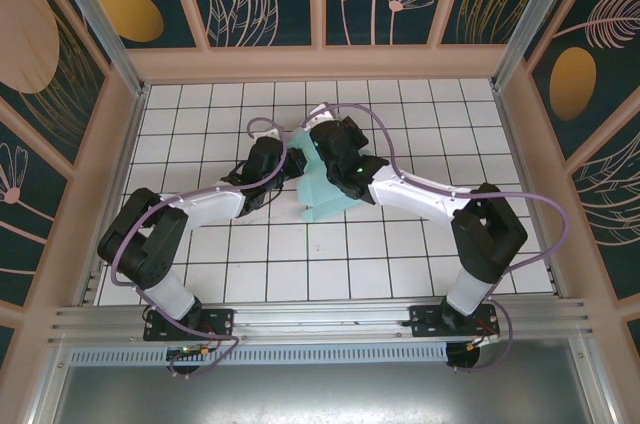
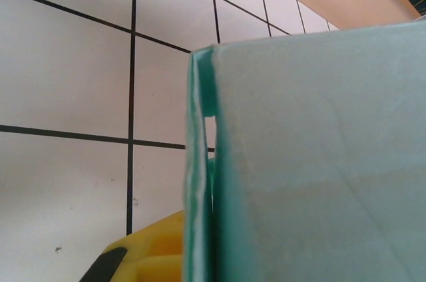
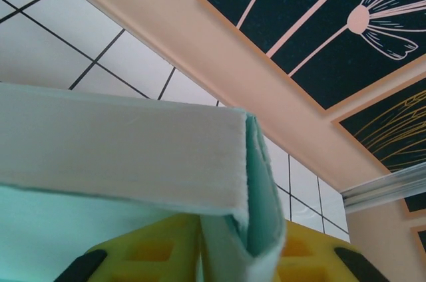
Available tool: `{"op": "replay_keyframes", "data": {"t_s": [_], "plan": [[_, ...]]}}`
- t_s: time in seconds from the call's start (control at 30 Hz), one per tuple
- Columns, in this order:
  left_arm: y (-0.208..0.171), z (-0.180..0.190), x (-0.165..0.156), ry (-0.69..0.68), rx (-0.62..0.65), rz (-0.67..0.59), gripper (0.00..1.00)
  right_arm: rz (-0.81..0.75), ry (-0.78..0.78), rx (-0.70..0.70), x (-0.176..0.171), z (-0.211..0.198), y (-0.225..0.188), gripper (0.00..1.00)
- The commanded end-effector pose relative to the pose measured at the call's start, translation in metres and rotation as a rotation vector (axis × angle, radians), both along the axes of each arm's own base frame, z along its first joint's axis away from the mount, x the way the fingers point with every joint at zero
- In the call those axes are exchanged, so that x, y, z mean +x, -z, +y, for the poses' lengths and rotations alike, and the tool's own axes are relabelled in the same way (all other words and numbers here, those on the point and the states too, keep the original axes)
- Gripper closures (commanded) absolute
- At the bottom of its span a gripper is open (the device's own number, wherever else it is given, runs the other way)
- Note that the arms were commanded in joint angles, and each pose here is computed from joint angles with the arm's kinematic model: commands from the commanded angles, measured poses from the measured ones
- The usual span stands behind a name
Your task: Fold the paper box
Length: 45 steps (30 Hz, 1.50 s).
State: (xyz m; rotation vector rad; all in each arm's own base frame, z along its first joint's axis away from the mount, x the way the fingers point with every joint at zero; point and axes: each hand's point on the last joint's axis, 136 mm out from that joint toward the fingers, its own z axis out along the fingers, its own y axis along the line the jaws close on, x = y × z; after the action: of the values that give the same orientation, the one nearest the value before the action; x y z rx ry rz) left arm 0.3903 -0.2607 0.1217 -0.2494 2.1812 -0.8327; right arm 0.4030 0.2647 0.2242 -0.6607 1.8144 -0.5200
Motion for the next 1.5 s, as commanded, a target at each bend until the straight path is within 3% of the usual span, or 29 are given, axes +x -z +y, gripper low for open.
{"op": "replay_keyframes", "data": {"t_s": [0.0, 0.03, 0.23, 0.3, 0.33, 0.5, 0.53, 0.6, 0.63, 0.93, 0.97, 1.27, 1.37, 1.47], "plan": [[-0.036, -0.016, 0.000, 0.060, -0.054, -0.075, 1.00, 0.000, 0.020, -0.023, 0.001, 0.000, 0.011, 0.85], [-0.036, -0.016, 0.001, 0.061, -0.056, -0.076, 1.00, -0.002, 0.026, -0.024, 0.001, -0.001, 0.011, 1.00], [-0.030, -0.015, 0.002, 0.042, -0.054, -0.048, 1.00, -0.019, 0.047, -0.027, 0.001, -0.001, 0.010, 1.00], [-0.029, -0.015, 0.003, 0.038, -0.056, -0.041, 1.00, -0.019, 0.048, -0.023, 0.001, -0.001, 0.012, 0.91], [-0.029, -0.016, 0.003, 0.037, -0.056, -0.037, 1.00, -0.020, 0.050, -0.014, 0.001, -0.001, 0.011, 1.00], [-0.027, -0.015, 0.004, 0.027, -0.052, -0.026, 1.00, -0.012, 0.026, 0.017, -0.002, 0.002, 0.006, 1.00], [-0.026, -0.014, 0.004, 0.024, -0.051, -0.023, 1.00, -0.009, 0.023, 0.019, -0.002, 0.003, 0.005, 0.93], [-0.025, -0.015, 0.005, 0.023, -0.048, -0.016, 1.00, 0.001, 0.011, 0.038, -0.003, 0.006, 0.006, 0.59], [-0.025, -0.015, 0.005, 0.020, -0.046, -0.010, 1.00, 0.004, 0.004, 0.062, -0.005, 0.007, 0.004, 0.48], [-0.020, -0.009, 0.006, -0.015, -0.024, 0.011, 1.00, 0.020, -0.074, 0.267, -0.020, 0.012, -0.032, 0.20], [-0.019, -0.009, 0.006, -0.015, -0.022, 0.014, 1.00, 0.024, -0.087, 0.284, -0.023, 0.013, -0.035, 0.11], [-0.019, -0.009, 0.008, -0.004, 0.004, 0.014, 1.00, 0.022, -0.160, 0.482, -0.044, 0.004, -0.078, 0.06], [-0.015, -0.003, 0.006, 0.011, 0.097, 0.007, 1.00, 0.037, -0.174, 0.604, -0.049, -0.006, -0.090, 0.06], [-0.015, 0.013, 0.006, 0.029, 0.270, -0.006, 1.00, 0.053, -0.143, 0.710, -0.048, -0.029, -0.093, 0.07]]}}
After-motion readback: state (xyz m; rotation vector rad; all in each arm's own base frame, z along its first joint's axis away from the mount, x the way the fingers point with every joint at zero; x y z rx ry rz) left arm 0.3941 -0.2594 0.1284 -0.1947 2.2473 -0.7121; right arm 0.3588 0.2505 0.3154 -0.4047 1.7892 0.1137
